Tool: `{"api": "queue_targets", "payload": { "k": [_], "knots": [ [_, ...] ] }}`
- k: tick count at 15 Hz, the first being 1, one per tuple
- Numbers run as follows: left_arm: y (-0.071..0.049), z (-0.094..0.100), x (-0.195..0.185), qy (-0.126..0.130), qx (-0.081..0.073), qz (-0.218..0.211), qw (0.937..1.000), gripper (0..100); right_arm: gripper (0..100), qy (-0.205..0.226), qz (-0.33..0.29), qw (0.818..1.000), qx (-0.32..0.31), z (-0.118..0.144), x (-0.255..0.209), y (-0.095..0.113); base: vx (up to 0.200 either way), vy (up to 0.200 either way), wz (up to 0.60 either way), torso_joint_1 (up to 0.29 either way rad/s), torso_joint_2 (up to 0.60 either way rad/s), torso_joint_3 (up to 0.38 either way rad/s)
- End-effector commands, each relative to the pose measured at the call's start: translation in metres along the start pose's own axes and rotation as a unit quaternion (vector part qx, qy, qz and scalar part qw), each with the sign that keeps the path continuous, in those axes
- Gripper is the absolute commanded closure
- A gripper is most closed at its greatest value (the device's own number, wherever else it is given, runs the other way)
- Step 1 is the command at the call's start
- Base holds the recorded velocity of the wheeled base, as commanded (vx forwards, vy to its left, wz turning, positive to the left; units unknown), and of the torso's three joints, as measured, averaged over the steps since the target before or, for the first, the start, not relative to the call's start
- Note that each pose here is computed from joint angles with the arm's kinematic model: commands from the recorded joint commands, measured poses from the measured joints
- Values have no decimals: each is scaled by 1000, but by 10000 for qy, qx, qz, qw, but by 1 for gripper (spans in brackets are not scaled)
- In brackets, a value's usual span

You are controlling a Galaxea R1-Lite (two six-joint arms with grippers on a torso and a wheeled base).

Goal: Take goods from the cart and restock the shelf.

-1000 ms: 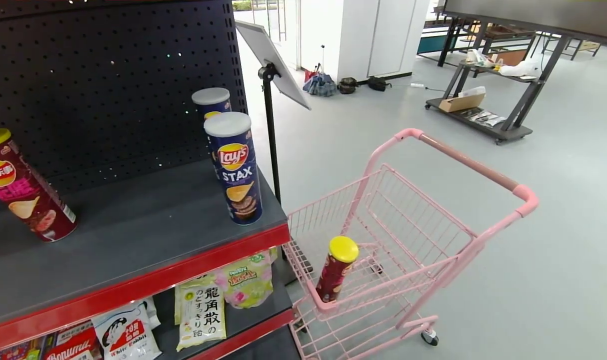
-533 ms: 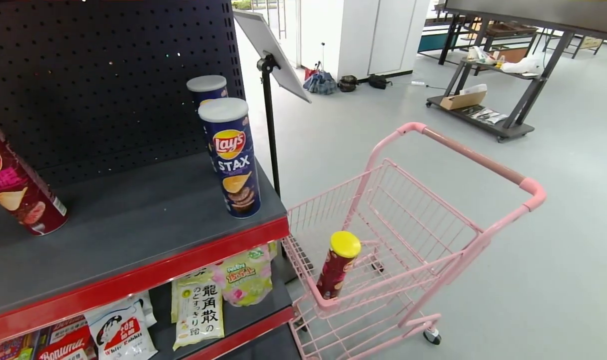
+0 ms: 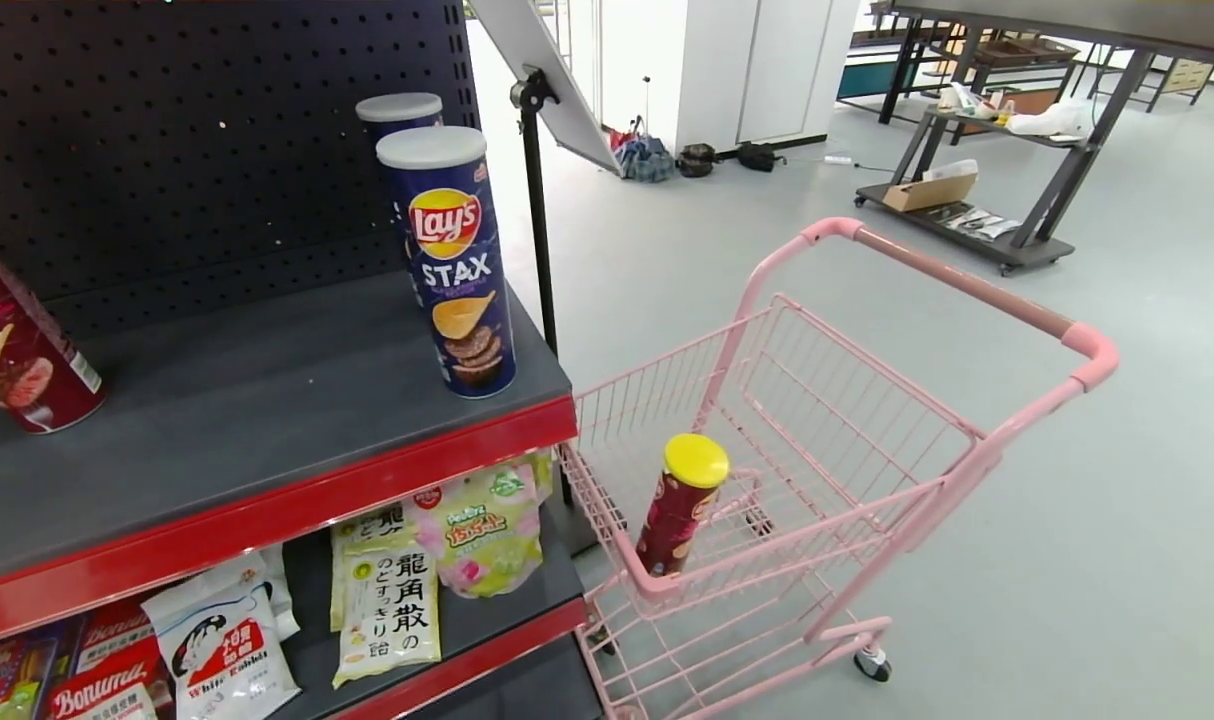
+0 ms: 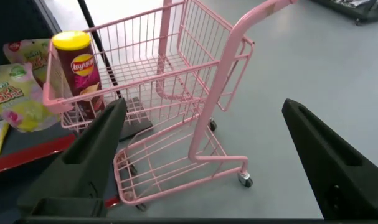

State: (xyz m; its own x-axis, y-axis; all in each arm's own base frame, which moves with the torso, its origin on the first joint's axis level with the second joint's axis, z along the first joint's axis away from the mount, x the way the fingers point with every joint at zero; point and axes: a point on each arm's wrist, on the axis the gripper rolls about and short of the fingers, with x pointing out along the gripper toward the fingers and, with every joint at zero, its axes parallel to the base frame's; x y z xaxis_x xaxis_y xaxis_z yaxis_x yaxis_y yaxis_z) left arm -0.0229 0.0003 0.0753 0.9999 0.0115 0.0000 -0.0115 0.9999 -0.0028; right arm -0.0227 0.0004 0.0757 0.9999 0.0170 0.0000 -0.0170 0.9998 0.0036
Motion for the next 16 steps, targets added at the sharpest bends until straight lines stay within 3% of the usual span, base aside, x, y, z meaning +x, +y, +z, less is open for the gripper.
{"api": "queue_targets", "payload": {
  "k": [1, 8, 11, 12, 13, 14, 15, 16],
  "knots": [
    [0, 0, 0, 8, -1, 4, 10000, 0, 0, 0, 7, 10000, -3, 0, 0, 0, 0, 0, 0, -178, 530, 349],
    [0, 0, 0, 8, -1, 4, 10000, 0, 0, -8, 30, 10000, -18, 0, 0, 0, 0, 0, 0, -161, 532, 366],
    [0, 0, 0, 8, -1, 4, 10000, 0, 0, 146, 45, 9999, -46, 1, 2, 0, 0, 0, 0, -46, 170, 136],
    [0, 0, 0, 8, -1, 4, 10000, 0, 0, -399, 53, 9992, -35, 28, -6, 0, 0, 0, 0, -17, 51, 36],
    [0, 0, 0, 8, -1, 4, 10000, 0, 0, -520, 67, 9986, 70, 90, -4, 1, 0, 0, 0, 0, 0, 0],
    [0, 0, 0, 8, -1, 4, 10000, 0, 0, -316, 265, 9958, 815, 177, 29, 1, 0, 0, 0, 0, 0, 0],
    [0, 0, 0, 8, -1, 4, 10000, 0, 0, -114, 662, 9946, 786, 192, 48, 3, 0, 0, 0, 0, 0, 0],
    [0, 0, 0, 8, -1, 4, 10000, 0, 0, 265, 1300, 9891, 645, 190, 71, 8, 0, 0, 0, 0, 0, 0]
  ]
}}
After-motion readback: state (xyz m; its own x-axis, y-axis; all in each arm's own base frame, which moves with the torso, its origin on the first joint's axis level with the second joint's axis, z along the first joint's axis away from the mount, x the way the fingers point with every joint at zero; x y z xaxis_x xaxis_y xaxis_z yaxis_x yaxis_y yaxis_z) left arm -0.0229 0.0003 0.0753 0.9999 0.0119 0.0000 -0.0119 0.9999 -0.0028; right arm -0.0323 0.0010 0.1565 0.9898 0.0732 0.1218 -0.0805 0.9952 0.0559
